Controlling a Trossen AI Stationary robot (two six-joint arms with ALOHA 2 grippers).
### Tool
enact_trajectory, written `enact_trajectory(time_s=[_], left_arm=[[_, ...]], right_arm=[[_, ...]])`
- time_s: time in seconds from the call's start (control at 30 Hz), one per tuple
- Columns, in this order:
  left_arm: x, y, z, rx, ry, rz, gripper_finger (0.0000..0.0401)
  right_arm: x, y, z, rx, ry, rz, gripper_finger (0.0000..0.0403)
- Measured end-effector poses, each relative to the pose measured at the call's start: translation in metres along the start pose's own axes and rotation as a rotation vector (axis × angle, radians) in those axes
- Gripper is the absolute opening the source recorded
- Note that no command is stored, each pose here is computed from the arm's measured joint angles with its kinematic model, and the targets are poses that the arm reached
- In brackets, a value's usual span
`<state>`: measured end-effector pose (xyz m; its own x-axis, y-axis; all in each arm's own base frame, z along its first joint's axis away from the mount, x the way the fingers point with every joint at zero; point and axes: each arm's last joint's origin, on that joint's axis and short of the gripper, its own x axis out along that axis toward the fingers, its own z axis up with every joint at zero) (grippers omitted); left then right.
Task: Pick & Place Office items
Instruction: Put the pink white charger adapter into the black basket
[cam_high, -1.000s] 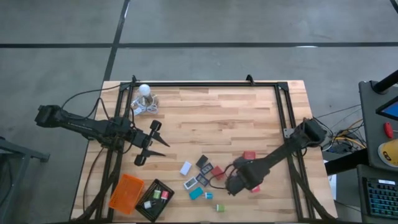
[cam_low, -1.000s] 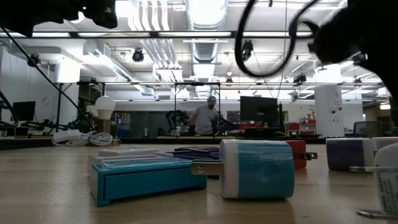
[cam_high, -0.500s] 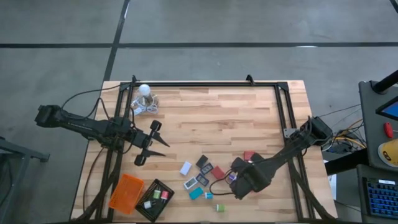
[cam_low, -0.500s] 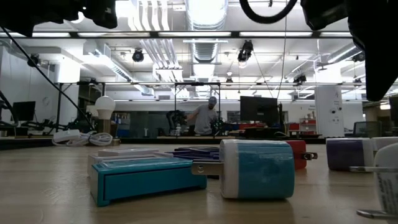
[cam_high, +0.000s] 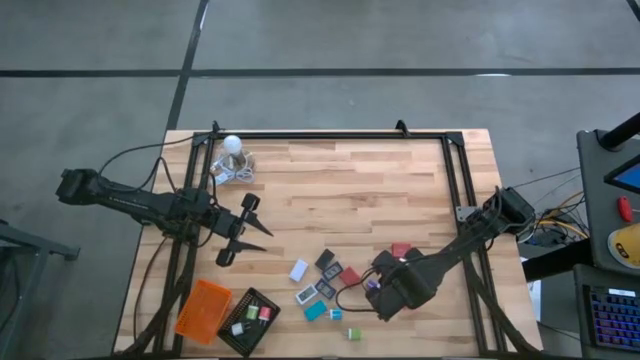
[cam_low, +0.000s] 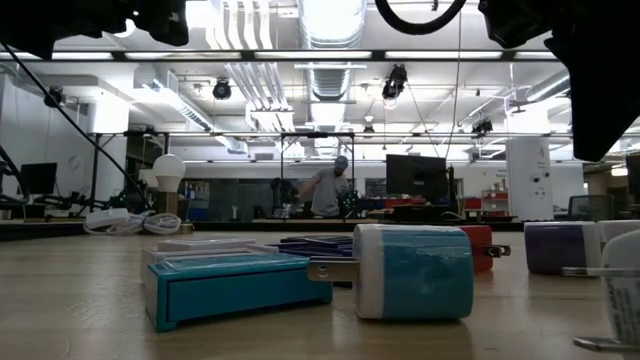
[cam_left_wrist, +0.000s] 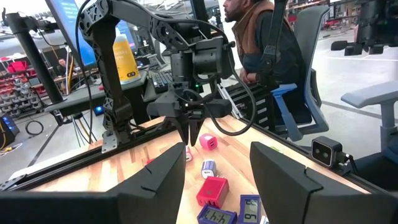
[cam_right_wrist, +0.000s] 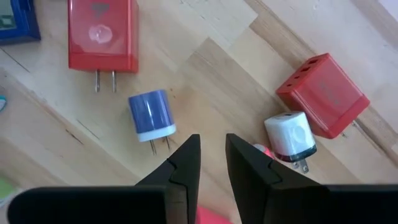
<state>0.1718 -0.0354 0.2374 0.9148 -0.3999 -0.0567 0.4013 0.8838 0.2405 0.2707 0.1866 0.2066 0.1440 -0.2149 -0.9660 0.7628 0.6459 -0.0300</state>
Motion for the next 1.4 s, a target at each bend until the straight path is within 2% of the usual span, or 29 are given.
enact_trajectory(time_s=[0.17, 0.37, 0.7, 0.83, 1.03, 1.2, 1.3, 1.4], left_arm=[[0.0000, 0.0000, 0.0000, 0.000, 0.000, 0.000, 0.0184], [0.0000, 0.0000, 0.0000, 0.000, 0.000, 0.000, 0.0184], [0.0000, 0.0000, 0.0000, 0.000, 0.000, 0.000, 0.0184], [0.0000, 0.0000, 0.0000, 0.000, 0.000, 0.000, 0.0184], [0.0000, 0.0000, 0.0000, 0.000, 0.000, 0.000, 0.0184], [0.0000, 0.0000, 0.0000, 0.006, 0.000, 0.000, 0.0184], [0.0000, -0.0001, -0.0002, 0.006, 0.002, -0.001, 0.0184], [0.0000, -0.0001, -0.0006, 0.005, 0.006, -0.002, 0.0184]], right_arm=[[0.0001, 0.0002, 0.0005, 0.051, 0.000, 0.002, 0.0083], [0.0000, 0.0013, 0.0002, 0.048, -0.001, 0.013, 0.0107], [0.0003, 0.0014, 0.0003, 0.051, -0.002, 0.015, 0.0211], [0.0004, 0.0014, 0.0002, 0.047, -0.001, 0.015, 0.0239], [0.0002, 0.0018, 0.0003, 0.048, -0.001, 0.018, 0.0259], [0.0011, 0.0016, 0.0043, 0.055, -0.031, 0.016, 0.0258], [0.0017, 0.0013, 0.0047, -0.027, 0.000, 0.015, 0.0251], [0.0016, 0.0008, 0.0019, -0.173, 0.034, 0.016, 0.0242]])
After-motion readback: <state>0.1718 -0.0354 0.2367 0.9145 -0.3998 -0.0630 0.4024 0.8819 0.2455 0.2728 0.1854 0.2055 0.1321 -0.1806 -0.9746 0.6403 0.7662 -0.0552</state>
